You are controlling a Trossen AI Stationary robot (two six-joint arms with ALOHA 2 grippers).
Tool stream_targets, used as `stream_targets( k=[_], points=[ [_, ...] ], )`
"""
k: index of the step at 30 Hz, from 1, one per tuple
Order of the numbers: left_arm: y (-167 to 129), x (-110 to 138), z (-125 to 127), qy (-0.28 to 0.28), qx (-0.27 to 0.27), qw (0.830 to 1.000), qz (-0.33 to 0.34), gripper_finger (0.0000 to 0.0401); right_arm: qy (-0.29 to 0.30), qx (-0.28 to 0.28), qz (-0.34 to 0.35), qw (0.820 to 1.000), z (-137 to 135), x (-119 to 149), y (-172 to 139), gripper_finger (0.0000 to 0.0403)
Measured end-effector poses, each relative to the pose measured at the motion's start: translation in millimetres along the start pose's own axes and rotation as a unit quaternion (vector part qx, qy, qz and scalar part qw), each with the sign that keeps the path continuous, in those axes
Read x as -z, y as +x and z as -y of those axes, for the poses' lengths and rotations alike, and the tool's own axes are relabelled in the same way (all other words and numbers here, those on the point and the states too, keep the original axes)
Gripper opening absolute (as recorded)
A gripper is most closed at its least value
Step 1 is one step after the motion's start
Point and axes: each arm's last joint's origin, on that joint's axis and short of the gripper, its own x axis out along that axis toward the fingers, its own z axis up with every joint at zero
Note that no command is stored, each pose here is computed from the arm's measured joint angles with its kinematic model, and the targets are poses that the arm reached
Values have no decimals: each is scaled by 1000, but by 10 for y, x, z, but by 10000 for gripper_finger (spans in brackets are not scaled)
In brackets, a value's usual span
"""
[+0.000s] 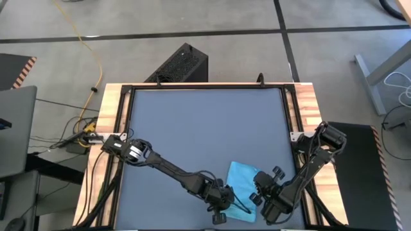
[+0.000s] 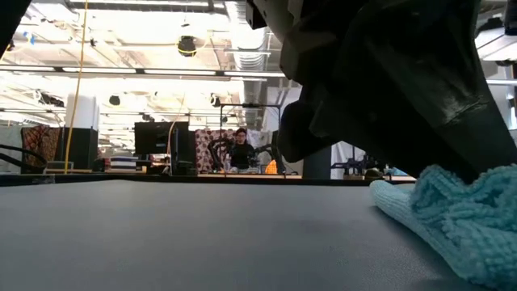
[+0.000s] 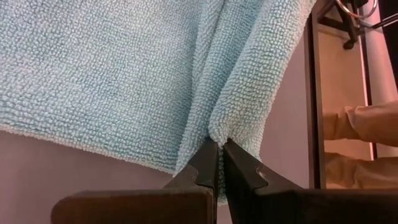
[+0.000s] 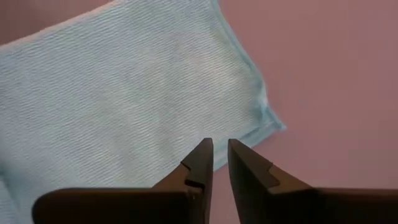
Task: Roll towel
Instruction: Roll the blue microfiber towel
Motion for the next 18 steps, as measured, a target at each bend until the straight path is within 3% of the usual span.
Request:
stream_targets(
  k=[8,14,18],
  points=[
    [0,-1,4,-5,2,1000,1,0,16,7,-10,1000,43,39,103,75],
    [0,-6,6,-4,2,1000,4,0,58,-34,-22,998,15,86,302,75],
    [0,-7,6,-3,1,1000,4,0,63,-31,-25,997,44,90,375,75]
  ],
)
